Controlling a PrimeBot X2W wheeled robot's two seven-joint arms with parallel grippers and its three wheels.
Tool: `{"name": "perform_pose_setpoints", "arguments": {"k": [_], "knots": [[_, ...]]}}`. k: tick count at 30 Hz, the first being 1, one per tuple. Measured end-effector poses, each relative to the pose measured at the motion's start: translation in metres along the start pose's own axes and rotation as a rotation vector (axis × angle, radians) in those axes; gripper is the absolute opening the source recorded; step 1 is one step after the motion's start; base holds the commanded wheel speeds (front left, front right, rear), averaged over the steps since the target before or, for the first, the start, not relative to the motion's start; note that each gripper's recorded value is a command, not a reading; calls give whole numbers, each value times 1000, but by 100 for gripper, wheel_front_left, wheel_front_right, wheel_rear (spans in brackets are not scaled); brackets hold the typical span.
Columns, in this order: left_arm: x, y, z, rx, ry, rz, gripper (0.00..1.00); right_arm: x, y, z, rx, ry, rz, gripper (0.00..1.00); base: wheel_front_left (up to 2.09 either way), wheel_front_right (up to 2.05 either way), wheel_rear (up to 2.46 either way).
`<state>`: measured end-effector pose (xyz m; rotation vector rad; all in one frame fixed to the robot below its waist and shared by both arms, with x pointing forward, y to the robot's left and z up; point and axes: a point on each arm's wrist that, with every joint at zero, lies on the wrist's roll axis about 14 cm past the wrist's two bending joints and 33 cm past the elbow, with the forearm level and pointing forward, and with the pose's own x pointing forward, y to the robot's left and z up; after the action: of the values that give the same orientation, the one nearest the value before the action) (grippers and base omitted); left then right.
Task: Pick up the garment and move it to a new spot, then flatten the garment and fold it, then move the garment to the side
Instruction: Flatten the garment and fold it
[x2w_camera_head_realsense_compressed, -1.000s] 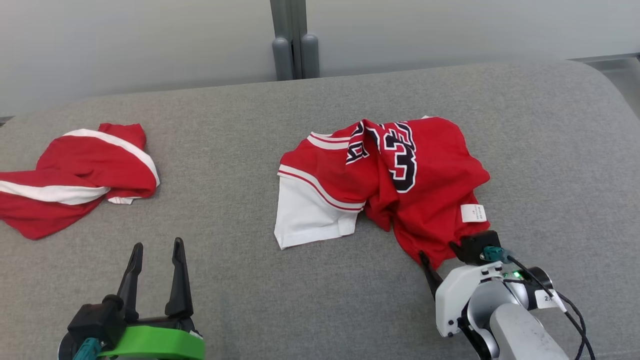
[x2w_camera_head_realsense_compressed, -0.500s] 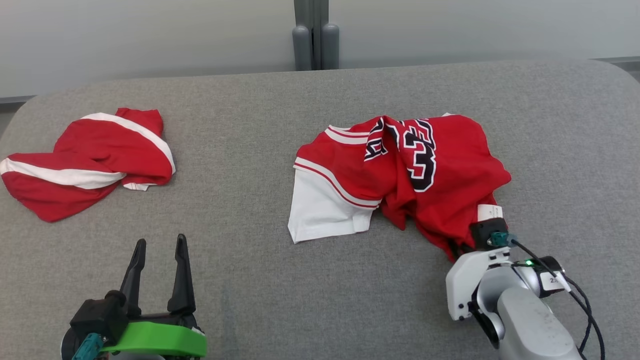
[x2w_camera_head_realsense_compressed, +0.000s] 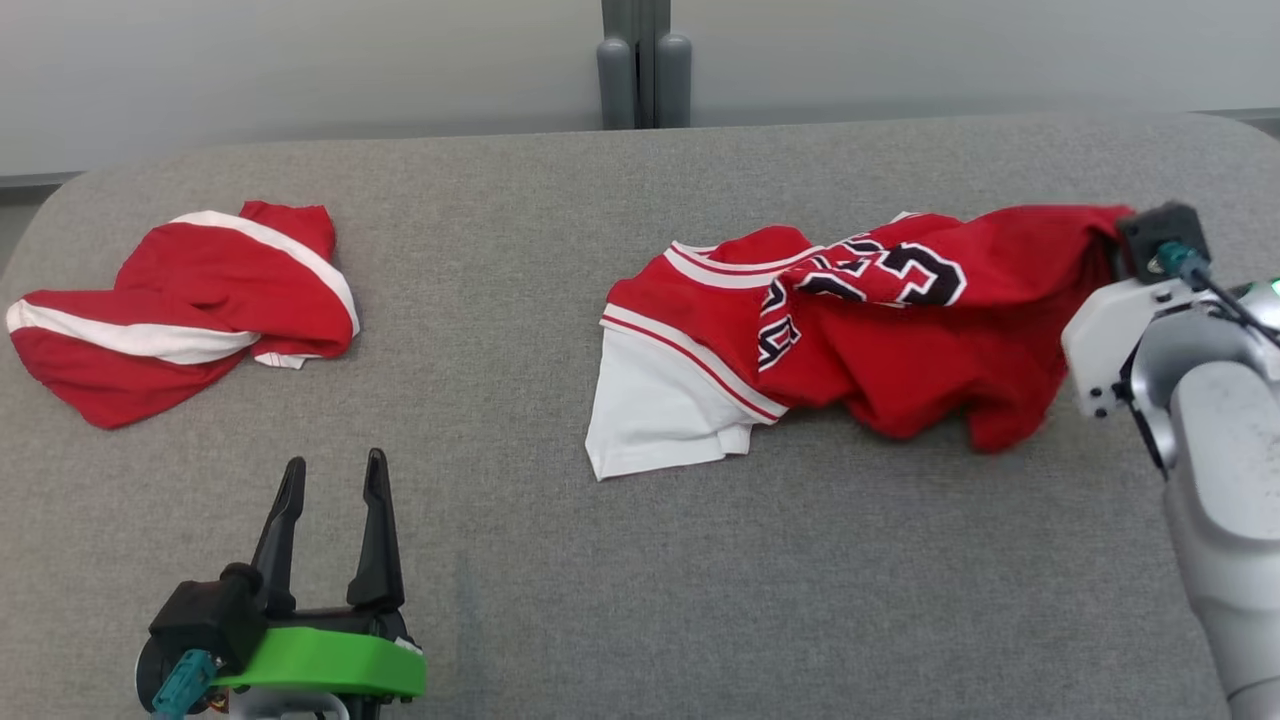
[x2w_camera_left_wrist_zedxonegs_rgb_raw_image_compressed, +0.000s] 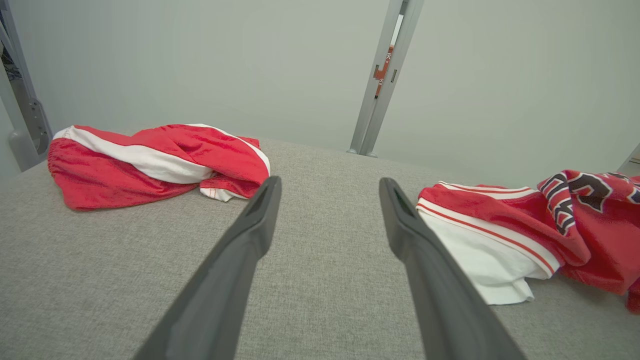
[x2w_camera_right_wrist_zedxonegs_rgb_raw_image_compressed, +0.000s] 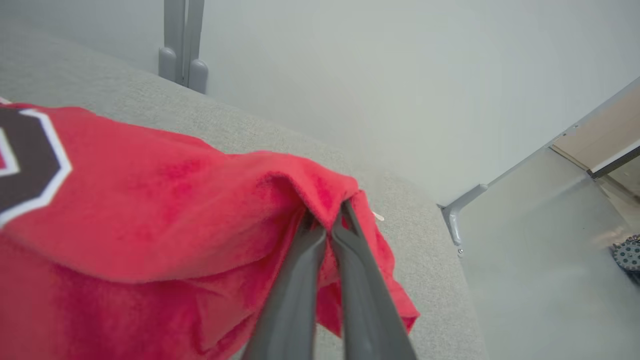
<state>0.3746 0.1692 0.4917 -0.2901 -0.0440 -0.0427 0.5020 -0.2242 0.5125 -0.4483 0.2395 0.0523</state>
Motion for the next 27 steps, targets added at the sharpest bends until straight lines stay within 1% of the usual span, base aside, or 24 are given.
{"name": "perform_pose_setpoints", "arguments": {"k": [4,7,9,10,11,13,17,22,24,26,27], "knots": [[3,2,-2,0,4,6,100,17,-28,24,-60,-45,-53,0,0,0,0],[6,5,-1,-1,2,14,100,28,-46,44,-85,-102,-96,0,0,0,0],[8,7,-1,0,3,20,100,36,-50,48,-77,-111,-110,0,0,0,0],[8,9,-2,0,6,24,100,40,-46,42,-76,-93,-103,47,0,0,0],[8,10,-3,0,9,28,100,45,-40,35,-58,-69,-92,100,0,0,0],[8,14,-4,2,11,37,100,51,-27,24,-30,-40,-69,100,0,0,0],[5,20,-6,-2,18,58,100,57,-8,20,29,-49,-41,100,0,0,0],[3,21,-1,-2,6,68,100,44,1,38,93,-193,-42,100,0,0,0],[1,20,0,-4,3,68,100,31,7,50,116,-284,-36,100,0,0,0],[0,18,0,-12,1,66,100,18,17,53,134,-331,-19,100,0,0,0],[-1,17,1,-13,-1,63,100,9,25,53,160,-353,-5,100,0,0,0]]}}
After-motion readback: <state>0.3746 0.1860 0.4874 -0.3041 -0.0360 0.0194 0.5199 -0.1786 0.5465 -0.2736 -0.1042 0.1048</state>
